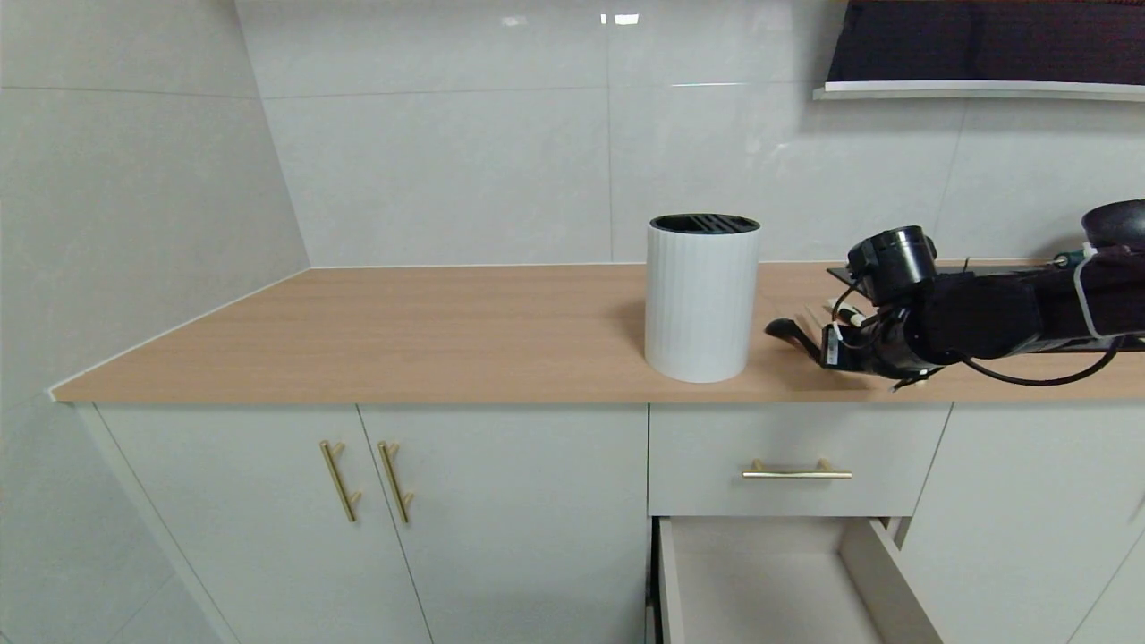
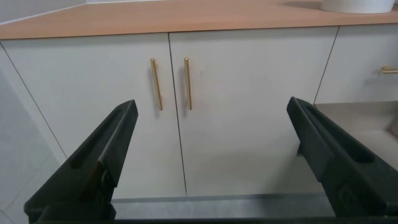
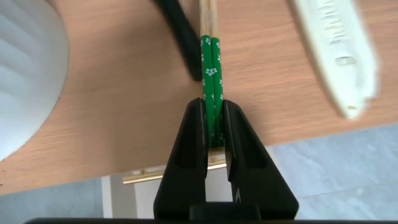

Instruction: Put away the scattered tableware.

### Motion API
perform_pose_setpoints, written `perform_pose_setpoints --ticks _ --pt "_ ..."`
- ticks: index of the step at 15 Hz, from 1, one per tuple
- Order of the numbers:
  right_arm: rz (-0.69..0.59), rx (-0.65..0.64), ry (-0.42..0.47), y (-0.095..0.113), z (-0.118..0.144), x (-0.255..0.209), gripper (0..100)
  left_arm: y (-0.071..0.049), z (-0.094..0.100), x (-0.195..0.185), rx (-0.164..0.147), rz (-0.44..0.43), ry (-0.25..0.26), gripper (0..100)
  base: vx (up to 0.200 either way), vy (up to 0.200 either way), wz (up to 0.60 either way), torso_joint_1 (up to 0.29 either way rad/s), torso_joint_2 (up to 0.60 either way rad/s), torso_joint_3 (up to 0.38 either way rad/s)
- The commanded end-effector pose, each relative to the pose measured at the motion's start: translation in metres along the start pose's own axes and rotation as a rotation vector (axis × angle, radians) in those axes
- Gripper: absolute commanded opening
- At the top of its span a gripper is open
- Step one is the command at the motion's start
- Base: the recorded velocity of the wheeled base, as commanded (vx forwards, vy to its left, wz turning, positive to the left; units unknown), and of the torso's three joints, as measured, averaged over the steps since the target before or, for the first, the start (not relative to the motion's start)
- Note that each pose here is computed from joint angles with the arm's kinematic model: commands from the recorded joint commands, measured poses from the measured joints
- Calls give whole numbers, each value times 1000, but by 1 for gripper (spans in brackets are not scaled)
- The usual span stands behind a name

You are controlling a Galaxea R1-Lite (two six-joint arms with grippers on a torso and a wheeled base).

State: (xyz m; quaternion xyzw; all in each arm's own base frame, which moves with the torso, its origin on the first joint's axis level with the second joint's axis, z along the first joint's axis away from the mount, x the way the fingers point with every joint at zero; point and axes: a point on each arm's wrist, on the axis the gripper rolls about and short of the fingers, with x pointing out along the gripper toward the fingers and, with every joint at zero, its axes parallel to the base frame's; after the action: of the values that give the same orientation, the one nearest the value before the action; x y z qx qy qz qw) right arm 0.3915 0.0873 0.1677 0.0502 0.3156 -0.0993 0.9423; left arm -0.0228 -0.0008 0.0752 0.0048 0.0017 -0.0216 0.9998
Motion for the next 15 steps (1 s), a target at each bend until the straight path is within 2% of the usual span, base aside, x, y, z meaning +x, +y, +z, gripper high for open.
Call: perform_pose_setpoints --ticks 1,4,6,8,11,13,15 --pt "12 13 -27 -5 8 -20 0 0 0 0 0 0 -1 100 0 0 0 0 0 0" --pt "57 97 9 -22 5 -79 0 0 0 0 0 0 -1 100 0 0 0 0 0 0" --pt "164 108 -6 -35 -2 -126 0 0 0 0 0 0 -1 100 0 0 0 0 0 0" --pt "221 91 7 -48 -21 -162 0 0 0 0 0 0 -1 100 0 0 0 0 0 0" --pt "233 63 51 -62 -44 -183 0 0 0 0 1 0 -1 100 0 0 0 0 0 0" --pt "305 -33 69 -74 -63 -196 0 0 0 0 0 0 -1 100 0 0 0 0 0 0" --pt "361 -45 58 -79 -68 -208 0 0 0 0 0 0 -1 100 0 0 0 0 0 0"
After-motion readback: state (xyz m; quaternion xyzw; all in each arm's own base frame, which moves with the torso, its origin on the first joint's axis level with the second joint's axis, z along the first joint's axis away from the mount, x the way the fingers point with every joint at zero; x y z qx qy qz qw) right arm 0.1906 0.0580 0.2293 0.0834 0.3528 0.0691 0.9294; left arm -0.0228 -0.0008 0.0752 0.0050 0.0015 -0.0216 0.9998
